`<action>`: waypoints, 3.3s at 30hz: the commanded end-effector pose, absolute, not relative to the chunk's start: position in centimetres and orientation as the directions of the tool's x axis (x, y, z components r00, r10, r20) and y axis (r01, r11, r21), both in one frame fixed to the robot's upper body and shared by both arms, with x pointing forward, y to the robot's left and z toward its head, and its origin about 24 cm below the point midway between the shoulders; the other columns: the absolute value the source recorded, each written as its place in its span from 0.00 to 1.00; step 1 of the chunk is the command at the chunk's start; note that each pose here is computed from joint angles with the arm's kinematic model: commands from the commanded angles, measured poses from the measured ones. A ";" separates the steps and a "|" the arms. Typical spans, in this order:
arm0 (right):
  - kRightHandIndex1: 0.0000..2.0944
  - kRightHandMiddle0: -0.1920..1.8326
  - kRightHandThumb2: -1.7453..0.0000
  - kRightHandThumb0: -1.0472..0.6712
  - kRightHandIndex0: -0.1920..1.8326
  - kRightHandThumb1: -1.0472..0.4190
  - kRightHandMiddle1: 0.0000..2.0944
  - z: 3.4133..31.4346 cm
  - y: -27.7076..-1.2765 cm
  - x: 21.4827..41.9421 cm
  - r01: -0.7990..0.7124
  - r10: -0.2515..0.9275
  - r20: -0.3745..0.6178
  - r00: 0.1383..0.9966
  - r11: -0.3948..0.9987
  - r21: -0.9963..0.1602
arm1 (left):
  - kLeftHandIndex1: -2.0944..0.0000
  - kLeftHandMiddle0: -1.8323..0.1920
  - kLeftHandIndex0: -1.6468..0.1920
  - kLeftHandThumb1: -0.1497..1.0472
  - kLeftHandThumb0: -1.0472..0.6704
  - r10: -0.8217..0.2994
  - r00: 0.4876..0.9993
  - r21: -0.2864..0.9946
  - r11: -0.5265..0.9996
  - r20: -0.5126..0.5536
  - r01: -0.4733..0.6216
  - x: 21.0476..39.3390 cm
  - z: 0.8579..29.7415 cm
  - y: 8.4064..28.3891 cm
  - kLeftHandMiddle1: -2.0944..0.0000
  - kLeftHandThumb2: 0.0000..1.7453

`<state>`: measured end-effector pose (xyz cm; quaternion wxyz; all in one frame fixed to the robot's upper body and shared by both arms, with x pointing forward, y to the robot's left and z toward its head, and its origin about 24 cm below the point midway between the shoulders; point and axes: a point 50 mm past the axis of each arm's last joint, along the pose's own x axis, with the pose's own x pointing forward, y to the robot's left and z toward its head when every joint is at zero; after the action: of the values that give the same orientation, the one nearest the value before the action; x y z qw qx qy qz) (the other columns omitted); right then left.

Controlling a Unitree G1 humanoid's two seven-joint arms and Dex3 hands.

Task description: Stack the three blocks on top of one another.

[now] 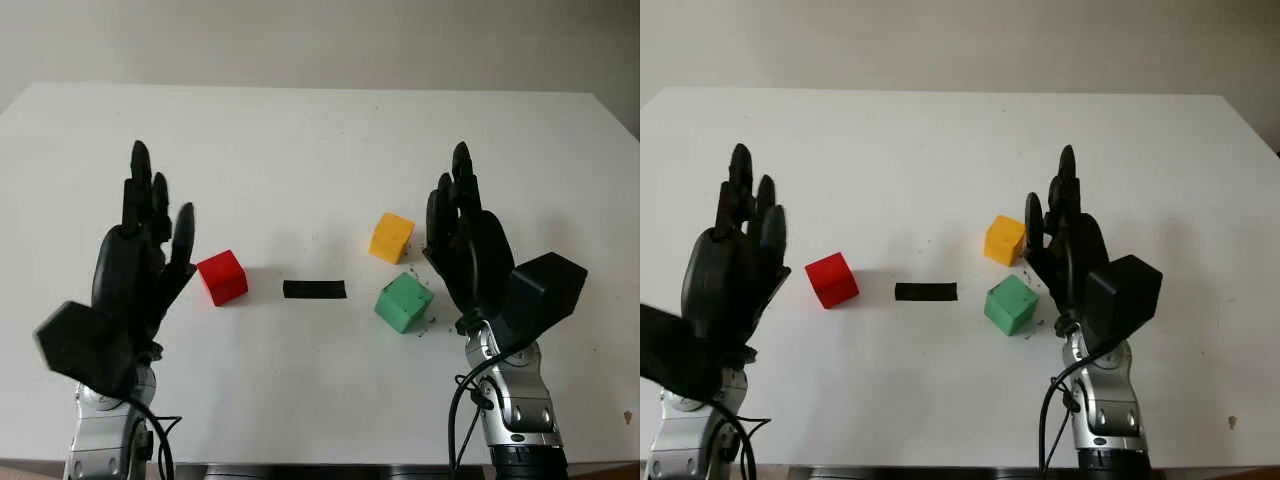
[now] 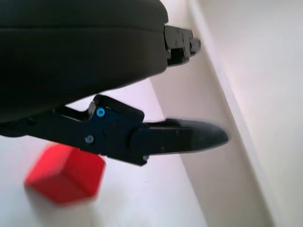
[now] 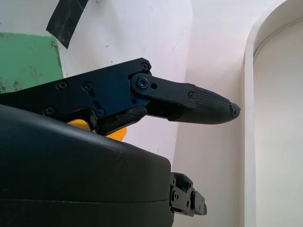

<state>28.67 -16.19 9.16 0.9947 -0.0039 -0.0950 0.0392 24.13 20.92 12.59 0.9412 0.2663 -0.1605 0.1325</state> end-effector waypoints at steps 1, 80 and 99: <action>0.00 0.00 0.63 0.17 0.00 0.00 0.00 9.8 -16.5 28.6 -0.076 0.081 0.224 0.971 0.997 -0.031 | 0.93 0.82 0.78 1.00 0.25 0.125 0.895 0.591 0.710 0.429 -0.382 23.7 14.1 21.0 0.97 0.07; 0.00 0.00 0.66 0.18 0.00 0.00 0.00 9.9 -16.1 28.1 -0.082 0.081 0.234 0.969 0.997 -0.004 | 0.59 0.71 0.64 1.00 0.42 -0.217 0.974 0.997 0.044 0.067 -0.059 25.7 17.2 17.1 0.98 0.06; 0.00 0.00 0.66 0.18 0.00 0.00 0.00 9.6 -15.6 27.9 -0.063 0.062 0.221 0.973 0.998 -0.004 | 0.57 0.66 0.58 0.91 0.48 -0.266 0.964 0.999 0.032 -0.025 0.035 28.0 15.4 10.5 0.97 0.02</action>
<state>27.98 -15.70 9.27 0.9940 -0.0031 -0.1045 0.0324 27.91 10.95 15.04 0.7143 0.6872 -0.0764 -0.1076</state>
